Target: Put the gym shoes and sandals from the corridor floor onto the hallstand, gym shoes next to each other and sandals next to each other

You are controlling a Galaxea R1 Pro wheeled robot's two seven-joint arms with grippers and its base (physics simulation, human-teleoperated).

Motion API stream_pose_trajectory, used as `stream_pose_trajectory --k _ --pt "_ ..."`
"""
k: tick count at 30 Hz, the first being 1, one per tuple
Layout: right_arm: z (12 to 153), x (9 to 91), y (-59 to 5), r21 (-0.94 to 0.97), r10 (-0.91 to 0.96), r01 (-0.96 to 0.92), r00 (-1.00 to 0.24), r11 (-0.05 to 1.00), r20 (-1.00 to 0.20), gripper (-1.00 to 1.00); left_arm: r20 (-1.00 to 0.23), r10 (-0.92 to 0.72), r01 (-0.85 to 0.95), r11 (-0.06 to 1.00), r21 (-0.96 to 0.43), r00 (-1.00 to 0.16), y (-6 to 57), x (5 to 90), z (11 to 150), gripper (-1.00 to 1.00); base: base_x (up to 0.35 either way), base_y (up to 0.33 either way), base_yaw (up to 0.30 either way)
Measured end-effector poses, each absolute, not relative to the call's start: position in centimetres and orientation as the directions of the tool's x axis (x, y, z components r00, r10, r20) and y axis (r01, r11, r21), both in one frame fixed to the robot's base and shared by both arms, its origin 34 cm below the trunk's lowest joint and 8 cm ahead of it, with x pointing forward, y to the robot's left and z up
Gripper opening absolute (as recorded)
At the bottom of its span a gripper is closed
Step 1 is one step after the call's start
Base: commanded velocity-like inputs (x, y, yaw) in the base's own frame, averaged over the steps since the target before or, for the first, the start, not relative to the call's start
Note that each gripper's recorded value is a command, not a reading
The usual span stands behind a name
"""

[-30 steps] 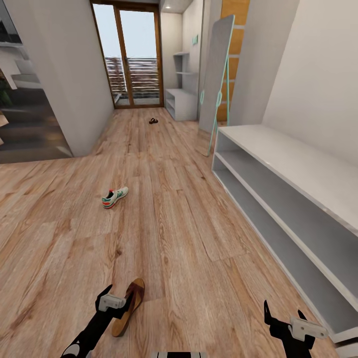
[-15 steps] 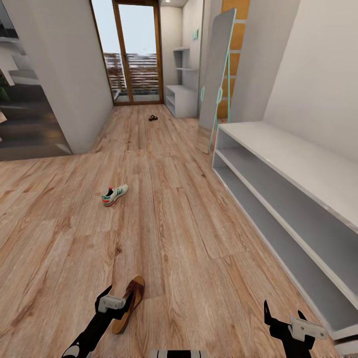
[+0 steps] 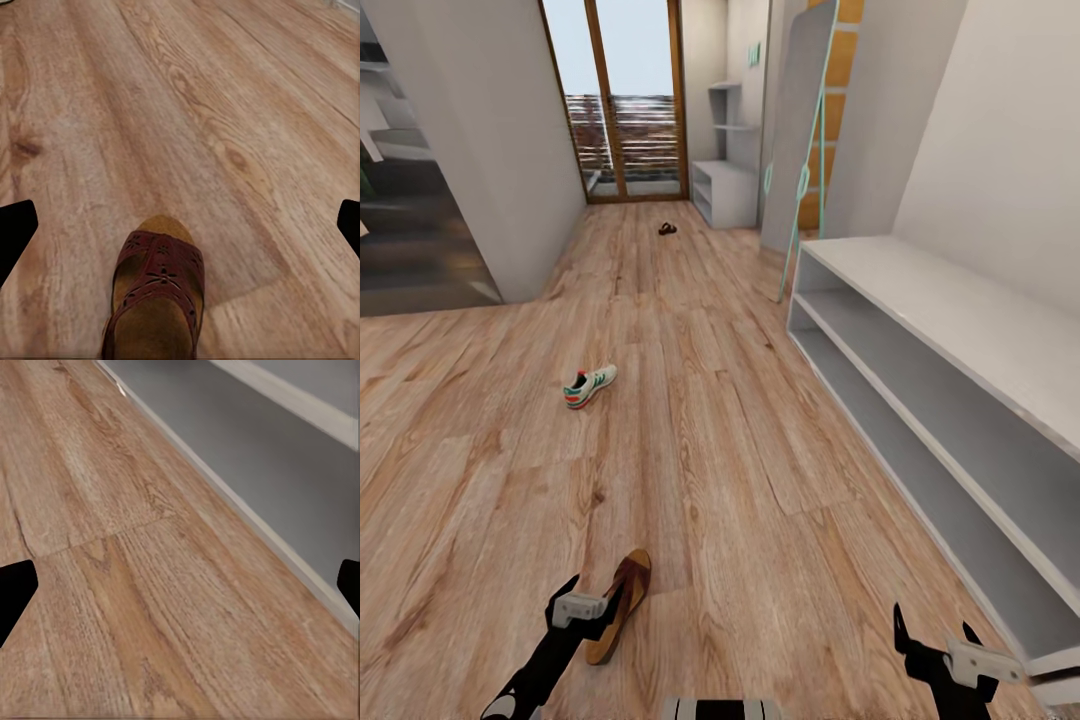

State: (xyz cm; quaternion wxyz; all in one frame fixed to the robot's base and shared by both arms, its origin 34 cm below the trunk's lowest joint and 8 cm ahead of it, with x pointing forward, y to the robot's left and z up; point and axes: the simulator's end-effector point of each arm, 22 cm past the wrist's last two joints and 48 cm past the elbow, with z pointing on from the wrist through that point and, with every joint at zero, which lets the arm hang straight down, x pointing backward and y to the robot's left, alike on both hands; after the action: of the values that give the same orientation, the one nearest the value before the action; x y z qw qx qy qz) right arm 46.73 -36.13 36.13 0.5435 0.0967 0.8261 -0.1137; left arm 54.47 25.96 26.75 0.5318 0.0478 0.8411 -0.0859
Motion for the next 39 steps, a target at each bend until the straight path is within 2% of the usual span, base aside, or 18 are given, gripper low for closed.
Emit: stream_pose_trajectory --k 39 --pt "36.4 44.7 -35.4 -0.092 0.031 0.273 -0.413 0.958 -0.91 1.0 -0.873 -0.023 0.148 0.983 -0.108 -0.487 26.5 52.8 23.9 1.0 0.0 0.0 0.0"
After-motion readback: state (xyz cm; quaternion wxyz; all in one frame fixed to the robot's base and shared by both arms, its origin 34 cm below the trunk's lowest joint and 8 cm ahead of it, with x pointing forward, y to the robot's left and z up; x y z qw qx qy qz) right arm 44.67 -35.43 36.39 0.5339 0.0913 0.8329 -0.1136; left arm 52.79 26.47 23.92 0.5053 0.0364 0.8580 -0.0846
